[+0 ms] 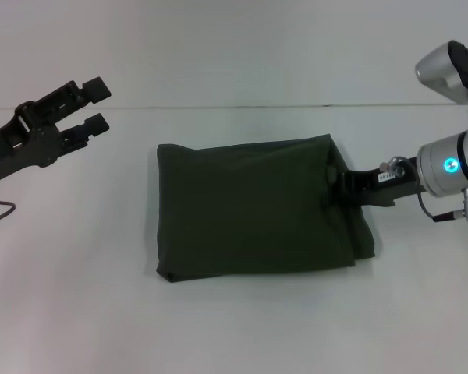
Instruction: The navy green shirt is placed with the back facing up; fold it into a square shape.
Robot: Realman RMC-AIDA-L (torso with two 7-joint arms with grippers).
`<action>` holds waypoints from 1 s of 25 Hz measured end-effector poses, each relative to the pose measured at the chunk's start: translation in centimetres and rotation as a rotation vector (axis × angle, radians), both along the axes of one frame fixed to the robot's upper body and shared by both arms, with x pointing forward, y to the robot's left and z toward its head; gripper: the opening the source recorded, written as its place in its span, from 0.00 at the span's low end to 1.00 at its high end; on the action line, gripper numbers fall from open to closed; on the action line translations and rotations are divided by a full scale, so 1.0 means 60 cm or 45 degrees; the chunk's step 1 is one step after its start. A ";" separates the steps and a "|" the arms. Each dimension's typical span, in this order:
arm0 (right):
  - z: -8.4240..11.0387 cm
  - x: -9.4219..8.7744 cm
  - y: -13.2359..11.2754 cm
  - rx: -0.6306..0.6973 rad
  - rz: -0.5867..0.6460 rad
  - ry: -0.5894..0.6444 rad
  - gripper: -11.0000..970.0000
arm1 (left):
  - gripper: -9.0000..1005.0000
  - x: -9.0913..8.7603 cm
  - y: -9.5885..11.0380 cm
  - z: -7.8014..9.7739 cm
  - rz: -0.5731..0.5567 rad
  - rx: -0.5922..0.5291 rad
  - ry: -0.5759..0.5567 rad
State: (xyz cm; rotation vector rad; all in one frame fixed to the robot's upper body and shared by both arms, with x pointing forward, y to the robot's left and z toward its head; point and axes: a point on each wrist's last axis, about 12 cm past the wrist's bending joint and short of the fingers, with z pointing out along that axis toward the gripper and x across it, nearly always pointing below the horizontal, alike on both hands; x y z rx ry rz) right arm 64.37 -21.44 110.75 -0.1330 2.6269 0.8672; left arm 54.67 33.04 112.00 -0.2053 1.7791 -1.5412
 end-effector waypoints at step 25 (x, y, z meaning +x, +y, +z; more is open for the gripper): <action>0.051 0.020 0.004 -0.067 0.032 -0.103 0.06 | 0.90 -0.003 0.010 0.002 0.047 -0.032 -0.010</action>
